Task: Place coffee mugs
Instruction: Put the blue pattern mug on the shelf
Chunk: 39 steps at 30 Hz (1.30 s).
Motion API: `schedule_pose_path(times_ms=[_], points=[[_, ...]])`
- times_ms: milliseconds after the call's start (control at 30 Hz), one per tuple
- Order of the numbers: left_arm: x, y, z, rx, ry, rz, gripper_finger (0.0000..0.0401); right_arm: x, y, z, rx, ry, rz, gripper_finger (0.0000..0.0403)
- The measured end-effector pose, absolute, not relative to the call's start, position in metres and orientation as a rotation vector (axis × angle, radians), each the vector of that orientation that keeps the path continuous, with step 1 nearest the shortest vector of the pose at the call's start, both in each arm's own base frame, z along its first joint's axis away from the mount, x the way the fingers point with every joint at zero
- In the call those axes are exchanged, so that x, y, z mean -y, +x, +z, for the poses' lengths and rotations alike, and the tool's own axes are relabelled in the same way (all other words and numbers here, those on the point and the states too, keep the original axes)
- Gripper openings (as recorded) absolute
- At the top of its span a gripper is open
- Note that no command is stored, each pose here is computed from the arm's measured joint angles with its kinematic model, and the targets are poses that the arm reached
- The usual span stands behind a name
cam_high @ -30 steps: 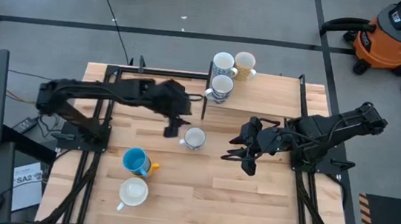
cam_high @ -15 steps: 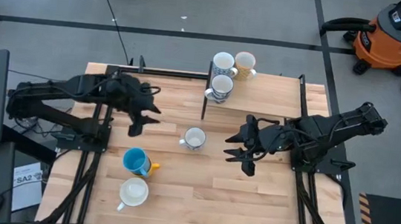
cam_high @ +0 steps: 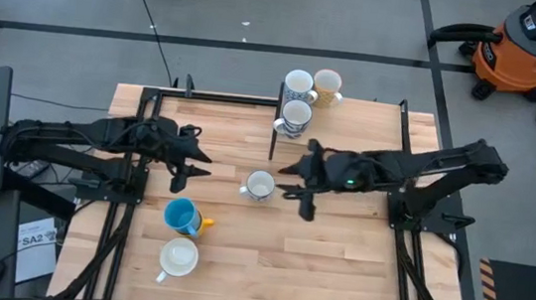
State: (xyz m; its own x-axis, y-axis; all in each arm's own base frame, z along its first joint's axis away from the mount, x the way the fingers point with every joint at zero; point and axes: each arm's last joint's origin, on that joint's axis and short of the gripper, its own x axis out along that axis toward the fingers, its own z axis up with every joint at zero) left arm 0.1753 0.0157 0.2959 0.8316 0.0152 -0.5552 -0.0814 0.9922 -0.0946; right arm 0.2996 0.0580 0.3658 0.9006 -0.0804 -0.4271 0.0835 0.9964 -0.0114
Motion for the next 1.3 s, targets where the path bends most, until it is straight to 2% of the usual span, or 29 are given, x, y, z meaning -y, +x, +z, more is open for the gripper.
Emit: schedule_pose_path(times_ms=[367, 900, 1300], points=[[-0.016, 0.177, 0.296, -0.584, -0.116, 0.052, 0.0172, -0.040, 0.352, 0.303, -0.640, -0.075, -0.054, 0.0170], [-0.016, 0.177, 0.296, -0.585, -0.118, 0.052, 0.0172, -0.035, 0.381, 0.240, -0.841, -0.078, -0.040, 0.0170], [-0.016, 0.177, 0.296, -0.584, -0.123, 0.054, 0.0172, -0.035, 0.385, 0.228, -0.874, -0.083, -0.043, 0.0170]])
